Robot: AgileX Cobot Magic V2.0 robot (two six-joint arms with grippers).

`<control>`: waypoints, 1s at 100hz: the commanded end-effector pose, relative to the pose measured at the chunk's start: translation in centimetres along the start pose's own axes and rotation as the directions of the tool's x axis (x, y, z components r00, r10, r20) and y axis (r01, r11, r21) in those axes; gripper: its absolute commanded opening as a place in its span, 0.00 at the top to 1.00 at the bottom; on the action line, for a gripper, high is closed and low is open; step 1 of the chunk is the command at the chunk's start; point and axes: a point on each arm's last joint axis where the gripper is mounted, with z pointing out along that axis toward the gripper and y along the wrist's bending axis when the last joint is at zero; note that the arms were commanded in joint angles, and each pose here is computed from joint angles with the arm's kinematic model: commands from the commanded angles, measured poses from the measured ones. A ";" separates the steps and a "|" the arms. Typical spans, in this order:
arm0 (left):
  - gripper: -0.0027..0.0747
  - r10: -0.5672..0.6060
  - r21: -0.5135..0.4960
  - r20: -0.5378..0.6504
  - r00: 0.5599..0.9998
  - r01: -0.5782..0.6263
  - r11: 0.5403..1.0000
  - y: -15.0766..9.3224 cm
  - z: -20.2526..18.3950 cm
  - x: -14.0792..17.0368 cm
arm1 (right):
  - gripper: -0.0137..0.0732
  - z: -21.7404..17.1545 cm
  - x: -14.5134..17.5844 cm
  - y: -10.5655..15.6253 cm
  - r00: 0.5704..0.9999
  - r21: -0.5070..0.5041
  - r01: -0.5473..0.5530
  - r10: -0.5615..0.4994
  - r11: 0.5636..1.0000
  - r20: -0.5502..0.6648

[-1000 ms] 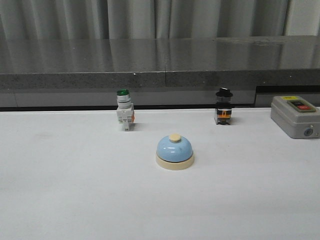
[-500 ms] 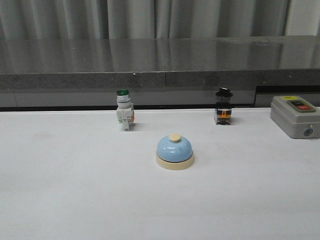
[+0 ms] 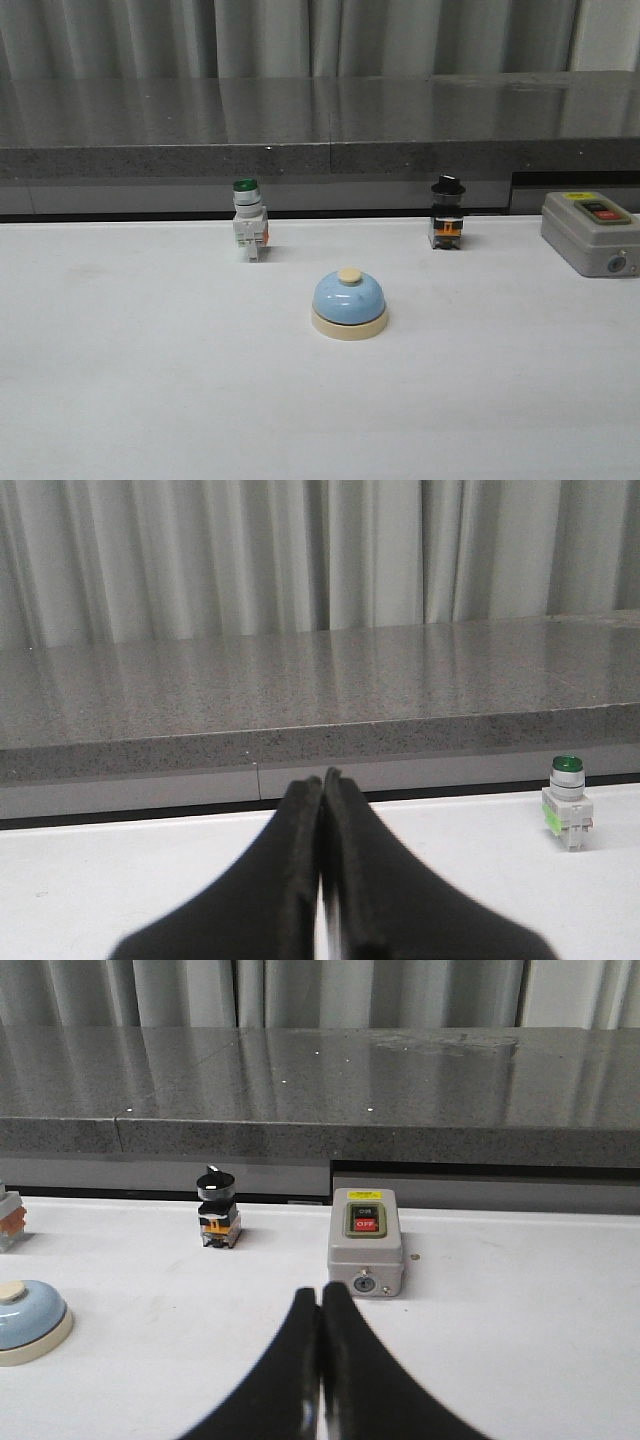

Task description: Place and press bell with both arms

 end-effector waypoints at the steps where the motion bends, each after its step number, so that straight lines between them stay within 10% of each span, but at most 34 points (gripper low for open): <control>1: 0.99 -0.009 -0.001 0.069 0.998 0.009 1.000 0.0 -0.2 0.5 | 0.91 -0.3 -1.3 0.0 0.994 -0.002 0.012 -0.012 1.000 0.112; 45: 0.99 -0.009 -0.001 0.069 0.998 0.009 1.000 0.0 -0.2 0.5 | 0.91 -0.8 -6.3 0.1 0.965 -0.015 -0.040 0.042 0.999 0.261; 66: 0.99 -0.009 -0.001 0.069 0.998 0.009 1.000 0.0 -0.2 0.5 | 0.91 0.9 -11.4 0.3 0.999 -0.006 -0.045 0.045 0.999 -0.020; 100: 0.99 -0.009 -0.001 0.069 0.998 0.009 1.000 0.0 -0.2 0.5 | 0.91 6.6 -17.0 0.7 0.929 -0.001 -0.076 0.070 0.997 -0.362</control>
